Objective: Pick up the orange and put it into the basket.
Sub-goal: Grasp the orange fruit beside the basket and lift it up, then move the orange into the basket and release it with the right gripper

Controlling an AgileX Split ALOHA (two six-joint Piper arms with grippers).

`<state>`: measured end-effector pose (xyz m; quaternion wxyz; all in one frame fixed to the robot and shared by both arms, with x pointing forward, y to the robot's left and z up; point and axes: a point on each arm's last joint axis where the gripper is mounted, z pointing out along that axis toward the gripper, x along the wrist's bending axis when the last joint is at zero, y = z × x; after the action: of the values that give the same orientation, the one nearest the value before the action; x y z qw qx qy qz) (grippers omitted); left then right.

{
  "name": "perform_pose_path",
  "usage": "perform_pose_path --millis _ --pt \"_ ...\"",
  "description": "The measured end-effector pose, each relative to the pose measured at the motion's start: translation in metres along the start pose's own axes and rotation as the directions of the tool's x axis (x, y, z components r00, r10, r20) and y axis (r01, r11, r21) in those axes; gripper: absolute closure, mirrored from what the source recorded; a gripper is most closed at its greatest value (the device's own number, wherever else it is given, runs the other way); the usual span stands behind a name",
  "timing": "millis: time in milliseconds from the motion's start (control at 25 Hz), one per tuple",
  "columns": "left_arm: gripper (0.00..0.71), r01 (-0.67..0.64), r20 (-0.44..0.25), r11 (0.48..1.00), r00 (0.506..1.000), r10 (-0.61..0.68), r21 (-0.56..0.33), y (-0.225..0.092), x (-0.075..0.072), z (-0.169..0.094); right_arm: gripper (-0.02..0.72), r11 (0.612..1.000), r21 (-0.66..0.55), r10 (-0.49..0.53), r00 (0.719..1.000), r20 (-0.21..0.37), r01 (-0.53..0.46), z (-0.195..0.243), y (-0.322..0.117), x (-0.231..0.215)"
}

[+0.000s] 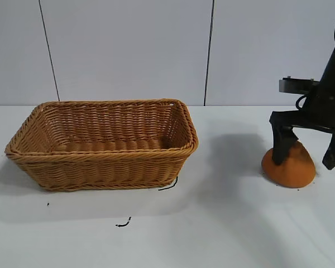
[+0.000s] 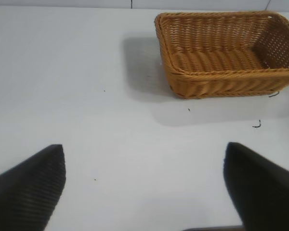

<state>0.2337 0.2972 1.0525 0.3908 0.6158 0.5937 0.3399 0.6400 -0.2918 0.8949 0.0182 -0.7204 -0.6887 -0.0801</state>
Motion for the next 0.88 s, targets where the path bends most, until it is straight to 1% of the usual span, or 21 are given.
perform_pose_path --millis 80,120,160,280,400,480,640,760,880 --pt "0.071 0.0 0.0 1.0 1.0 0.0 0.0 0.0 0.0 0.0 0.539 1.0 -0.004 0.0 1.0 -0.002 0.0 -0.002 0.001 0.0" --pt "0.071 0.0 0.0 1.0 1.0 0.0 0.0 0.0 0.0 0.0 0.615 1.0 -0.012 0.0 1.0 -0.003 0.0 -0.005 0.001 0.001" --pt "0.071 0.0 0.0 1.0 1.0 0.0 0.0 0.0 0.0 0.0 0.652 1.0 -0.025 -0.002 1.0 -0.004 0.002 -0.01 0.002 0.002" --pt "0.071 0.0 0.0 1.0 1.0 0.0 0.0 0.0 0.0 0.0 0.65 0.999 -0.05 -0.012 1.0 -0.01 0.012 -0.032 0.006 0.005" --pt "0.071 0.0 0.0 1.0 1.0 0.0 0.0 0.0 0.0 0.0 0.65 0.992 -0.12 -0.047 0.999 -0.001 0.047 -0.068 0.016 0.013" --pt "0.071 0.0 0.0 1.0 1.0 0.0 0.0 0.0 0.0 0.0 0.65 0.978 -0.187 -0.088 0.996 0.005 0.087 -0.098 0.023 0.026" --pt "0.071 0.0 0.0 1.0 1.0 0.0 0.0 0.0 0.0 0.0 0.65 0.95 -0.265 -0.172 0.985 -0.004 0.165 -0.139 0.031 0.067" --pt "0.071 0.0 0.0 1.0 1.0 0.0 0.0 0.0 0.0 0.0 0.65 0.927 -0.307 -0.232 0.973 -0.012 0.217 -0.154 0.031 0.102" --pt "0.071 0.0 0.0 1.0 1.0 0.0 0.0 0.0 0.0 0.0 0.65 0.898 -0.344 -0.3 0.954 -0.026 0.273 -0.164 0.026 0.14"
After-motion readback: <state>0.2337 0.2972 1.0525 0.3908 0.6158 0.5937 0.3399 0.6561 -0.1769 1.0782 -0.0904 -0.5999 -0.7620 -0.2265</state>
